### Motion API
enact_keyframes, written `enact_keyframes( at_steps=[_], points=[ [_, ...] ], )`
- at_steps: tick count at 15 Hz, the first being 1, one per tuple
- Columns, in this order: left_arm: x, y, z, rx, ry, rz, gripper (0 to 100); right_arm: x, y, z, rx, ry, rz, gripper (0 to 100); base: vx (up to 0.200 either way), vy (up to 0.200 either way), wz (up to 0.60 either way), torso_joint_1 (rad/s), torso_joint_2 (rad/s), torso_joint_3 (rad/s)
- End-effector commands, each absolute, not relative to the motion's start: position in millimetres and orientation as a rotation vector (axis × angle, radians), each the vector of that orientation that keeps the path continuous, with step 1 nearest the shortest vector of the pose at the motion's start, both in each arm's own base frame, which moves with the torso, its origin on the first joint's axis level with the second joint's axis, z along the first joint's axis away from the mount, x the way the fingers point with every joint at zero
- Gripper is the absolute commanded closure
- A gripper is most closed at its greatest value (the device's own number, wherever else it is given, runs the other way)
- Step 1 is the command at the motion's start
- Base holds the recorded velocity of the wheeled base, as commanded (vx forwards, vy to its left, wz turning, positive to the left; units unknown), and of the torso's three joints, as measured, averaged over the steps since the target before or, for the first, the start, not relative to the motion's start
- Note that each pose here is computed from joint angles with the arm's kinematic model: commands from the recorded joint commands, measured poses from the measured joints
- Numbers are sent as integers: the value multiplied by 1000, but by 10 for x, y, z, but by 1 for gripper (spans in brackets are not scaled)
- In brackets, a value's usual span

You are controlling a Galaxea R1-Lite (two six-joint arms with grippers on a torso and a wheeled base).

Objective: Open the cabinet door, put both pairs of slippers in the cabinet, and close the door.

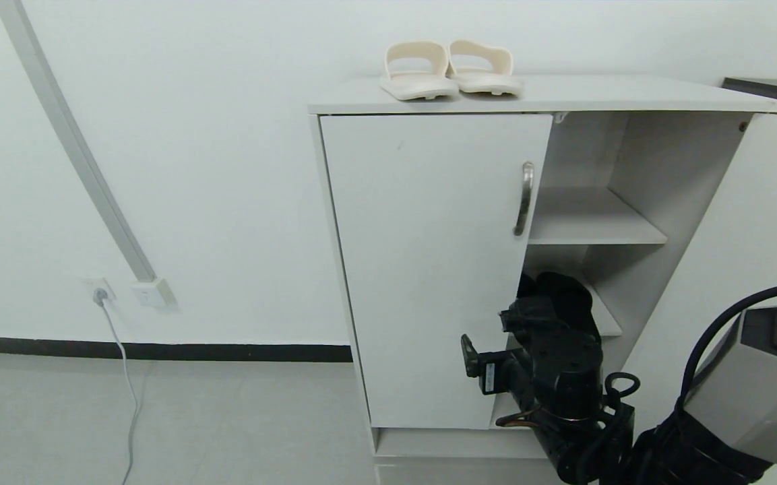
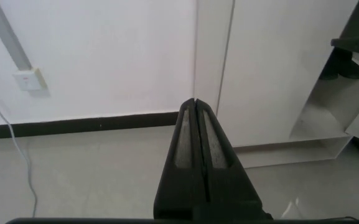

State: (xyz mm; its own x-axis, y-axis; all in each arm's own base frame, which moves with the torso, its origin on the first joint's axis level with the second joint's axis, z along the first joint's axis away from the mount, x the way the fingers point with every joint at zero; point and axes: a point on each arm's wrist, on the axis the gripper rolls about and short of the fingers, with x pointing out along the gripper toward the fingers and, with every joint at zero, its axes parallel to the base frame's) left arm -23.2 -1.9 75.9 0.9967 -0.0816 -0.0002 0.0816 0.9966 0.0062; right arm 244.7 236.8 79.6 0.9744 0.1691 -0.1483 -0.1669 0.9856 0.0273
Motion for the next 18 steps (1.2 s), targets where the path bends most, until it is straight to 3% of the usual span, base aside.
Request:
enact_keyframes(
  at_steps=[1,18],
  points=[
    [-231,-19,759,6,1,-81,100,2442,2358,817,18,147,168,0,0,0,0,0,0,0],
    [-231,-19,759,8,1,-81,100,2440,2256,899,4,67,165,0,0,0,0,0,0,0]
  ],
)
